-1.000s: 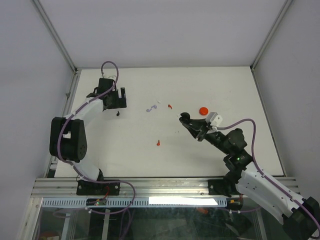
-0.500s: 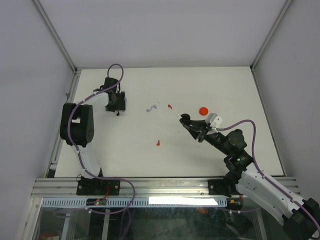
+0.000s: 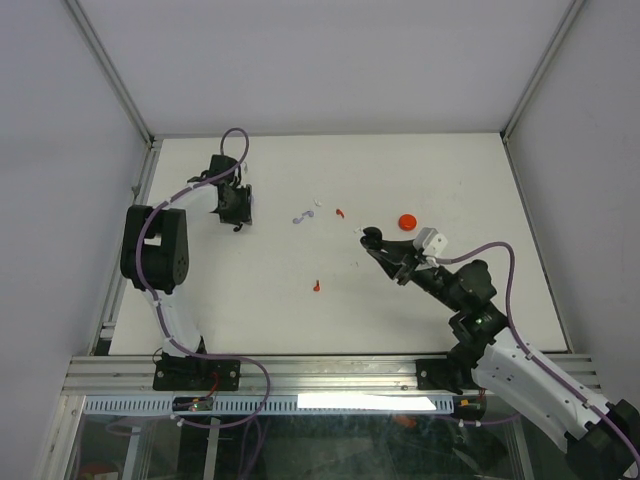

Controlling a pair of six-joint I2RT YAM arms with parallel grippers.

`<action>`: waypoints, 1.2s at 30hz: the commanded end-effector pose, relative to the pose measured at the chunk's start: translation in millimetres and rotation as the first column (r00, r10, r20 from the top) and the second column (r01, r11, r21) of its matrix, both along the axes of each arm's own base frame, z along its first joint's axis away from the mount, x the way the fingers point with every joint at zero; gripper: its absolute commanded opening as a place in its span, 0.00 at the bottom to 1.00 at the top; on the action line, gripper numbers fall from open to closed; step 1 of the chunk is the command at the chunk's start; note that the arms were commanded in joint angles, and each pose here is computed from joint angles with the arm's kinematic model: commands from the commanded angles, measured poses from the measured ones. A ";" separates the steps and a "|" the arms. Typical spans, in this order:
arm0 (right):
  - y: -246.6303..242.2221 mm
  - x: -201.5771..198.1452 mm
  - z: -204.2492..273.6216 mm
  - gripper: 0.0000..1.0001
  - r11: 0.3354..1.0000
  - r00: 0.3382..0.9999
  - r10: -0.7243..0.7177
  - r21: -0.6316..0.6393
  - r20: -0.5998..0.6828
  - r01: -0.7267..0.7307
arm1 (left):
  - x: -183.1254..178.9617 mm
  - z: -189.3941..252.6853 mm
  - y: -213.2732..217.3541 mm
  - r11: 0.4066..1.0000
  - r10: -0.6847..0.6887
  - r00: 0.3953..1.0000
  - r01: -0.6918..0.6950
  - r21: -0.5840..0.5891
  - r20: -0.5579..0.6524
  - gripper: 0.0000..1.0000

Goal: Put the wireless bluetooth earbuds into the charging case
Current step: Pick up the earbud from the center of the board.

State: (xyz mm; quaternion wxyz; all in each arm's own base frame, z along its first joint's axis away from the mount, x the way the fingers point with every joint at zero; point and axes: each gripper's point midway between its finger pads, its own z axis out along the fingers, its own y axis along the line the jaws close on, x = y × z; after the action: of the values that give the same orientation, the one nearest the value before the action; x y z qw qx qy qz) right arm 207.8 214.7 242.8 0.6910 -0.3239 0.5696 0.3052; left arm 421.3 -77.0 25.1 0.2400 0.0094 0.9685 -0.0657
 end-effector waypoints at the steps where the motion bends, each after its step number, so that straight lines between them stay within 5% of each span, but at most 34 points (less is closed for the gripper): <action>1: -3.6 -2.5 21.6 0.00 0.999 0.999 -0.012 0.044 0.053 0.010 | -21.2 0.0 -31.1 0.993 -0.101 0.993 0.097 -0.070 -0.056 0.38; 10: -6.4 -5.6 25.9 0.00 0.998 0.998 -0.014 0.056 0.055 0.011 | -57.6 7.6 -41.4 0.987 -0.121 0.988 0.110 -0.119 -0.092 0.37; 19: -4.4 -4.8 24.3 0.00 0.999 0.999 -0.008 0.049 0.047 0.006 | -34.0 62.1 -23.5 0.998 -0.027 0.997 0.031 -0.056 0.073 0.48; 26: -4.9 -5.5 22.2 0.00 0.999 0.999 -0.008 0.048 0.046 0.006 | -23.7 46.3 14.5 0.994 0.109 0.993 -0.109 -0.013 0.042 0.49; 36: -4.0 -3.6 17.2 0.00 0.999 0.999 -0.010 0.039 0.037 0.009 | -2.7 35.6 18.1 0.993 0.121 0.992 -0.121 -0.005 0.039 0.47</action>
State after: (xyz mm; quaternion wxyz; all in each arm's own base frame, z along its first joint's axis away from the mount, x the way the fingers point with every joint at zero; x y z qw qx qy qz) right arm 202.9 211.1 249.0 0.6972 -0.3209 0.5625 0.3073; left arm 393.1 -56.7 45.2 0.2262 -0.0423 0.9719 -0.0493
